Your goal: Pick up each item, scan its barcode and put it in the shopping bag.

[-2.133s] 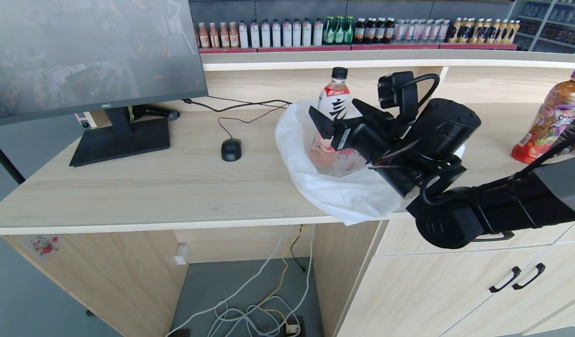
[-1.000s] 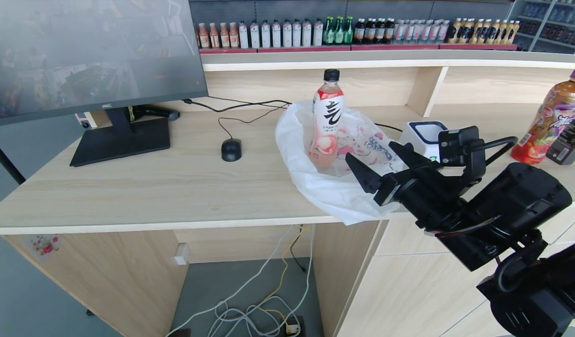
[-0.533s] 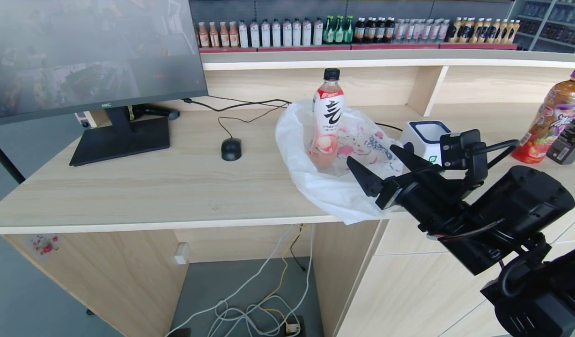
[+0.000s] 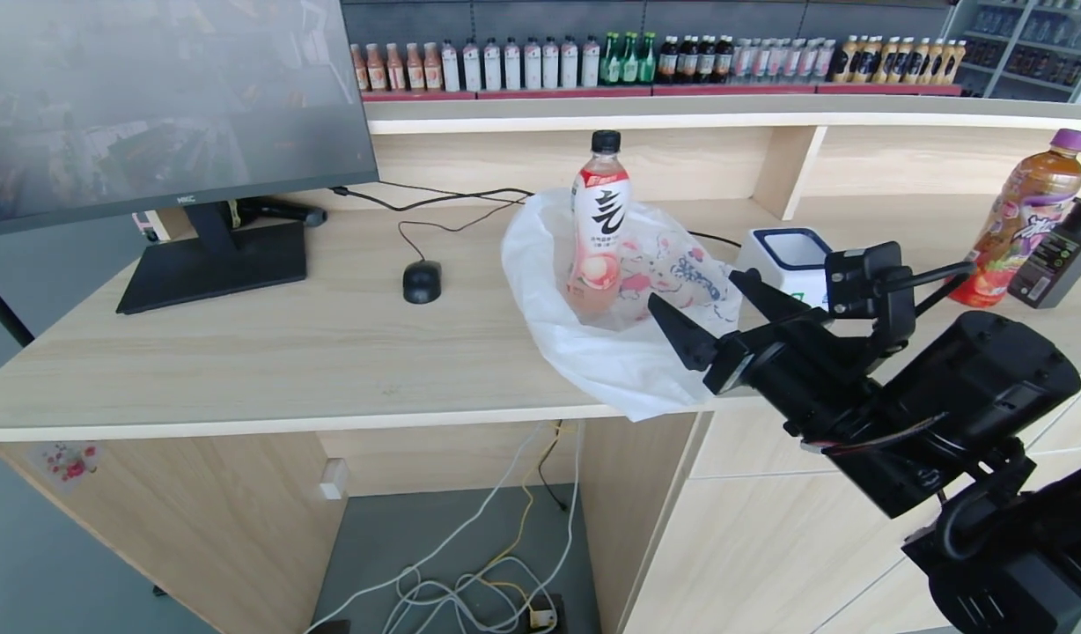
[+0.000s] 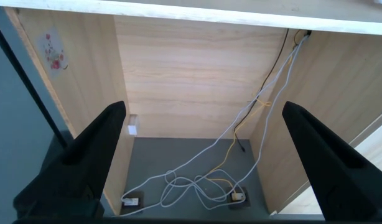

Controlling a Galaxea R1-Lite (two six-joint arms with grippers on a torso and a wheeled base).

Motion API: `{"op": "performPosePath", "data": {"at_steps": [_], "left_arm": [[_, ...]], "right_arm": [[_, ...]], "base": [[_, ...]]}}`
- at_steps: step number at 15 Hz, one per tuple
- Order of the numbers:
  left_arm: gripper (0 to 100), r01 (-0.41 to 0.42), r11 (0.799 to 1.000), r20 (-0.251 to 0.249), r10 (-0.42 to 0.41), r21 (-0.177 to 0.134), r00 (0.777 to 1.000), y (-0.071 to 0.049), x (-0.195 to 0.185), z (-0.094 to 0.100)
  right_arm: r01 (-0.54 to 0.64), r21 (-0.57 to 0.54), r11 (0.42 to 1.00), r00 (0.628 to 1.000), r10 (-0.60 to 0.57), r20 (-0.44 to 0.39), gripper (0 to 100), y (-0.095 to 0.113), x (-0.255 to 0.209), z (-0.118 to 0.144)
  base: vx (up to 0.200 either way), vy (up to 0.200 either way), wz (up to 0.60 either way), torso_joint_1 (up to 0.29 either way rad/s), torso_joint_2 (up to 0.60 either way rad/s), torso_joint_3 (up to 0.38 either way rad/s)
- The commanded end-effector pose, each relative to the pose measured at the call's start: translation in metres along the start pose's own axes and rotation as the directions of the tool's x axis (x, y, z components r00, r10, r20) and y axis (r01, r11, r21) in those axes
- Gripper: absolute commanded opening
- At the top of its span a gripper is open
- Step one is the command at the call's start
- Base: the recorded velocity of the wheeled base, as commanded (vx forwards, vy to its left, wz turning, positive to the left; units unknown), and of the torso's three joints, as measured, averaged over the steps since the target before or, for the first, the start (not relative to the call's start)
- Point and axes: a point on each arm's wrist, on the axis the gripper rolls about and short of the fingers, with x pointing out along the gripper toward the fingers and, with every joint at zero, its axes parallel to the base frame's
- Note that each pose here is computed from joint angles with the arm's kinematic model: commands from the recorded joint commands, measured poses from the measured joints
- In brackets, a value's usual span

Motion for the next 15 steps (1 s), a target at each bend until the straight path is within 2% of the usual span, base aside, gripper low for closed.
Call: {"op": "performPosePath", "data": {"at_steps": [1,15], "left_arm": [[100,0.001,1.000,0.001,-0.001,-0.001,1.000,0.0000,0.0000,0.0001],[100,0.000,1.000,0.001,0.000,-0.004,1.000,0.0000,0.0000,0.0001]], "right_arm": [[0.002,0.000,1.000,1.000,-0.002,-0.002,100,-0.0003,0.0005,-0.0011],[0.002,-0.001,1.000,1.000,-0.002,-0.015,100,-0.0003,-0.0011,-0.0041]], "base": [[0.000,-0.200,0.00,0.022,0.01,-0.007],[0.000,-0.200,0.00,0.005,0.00,0.005]]}}
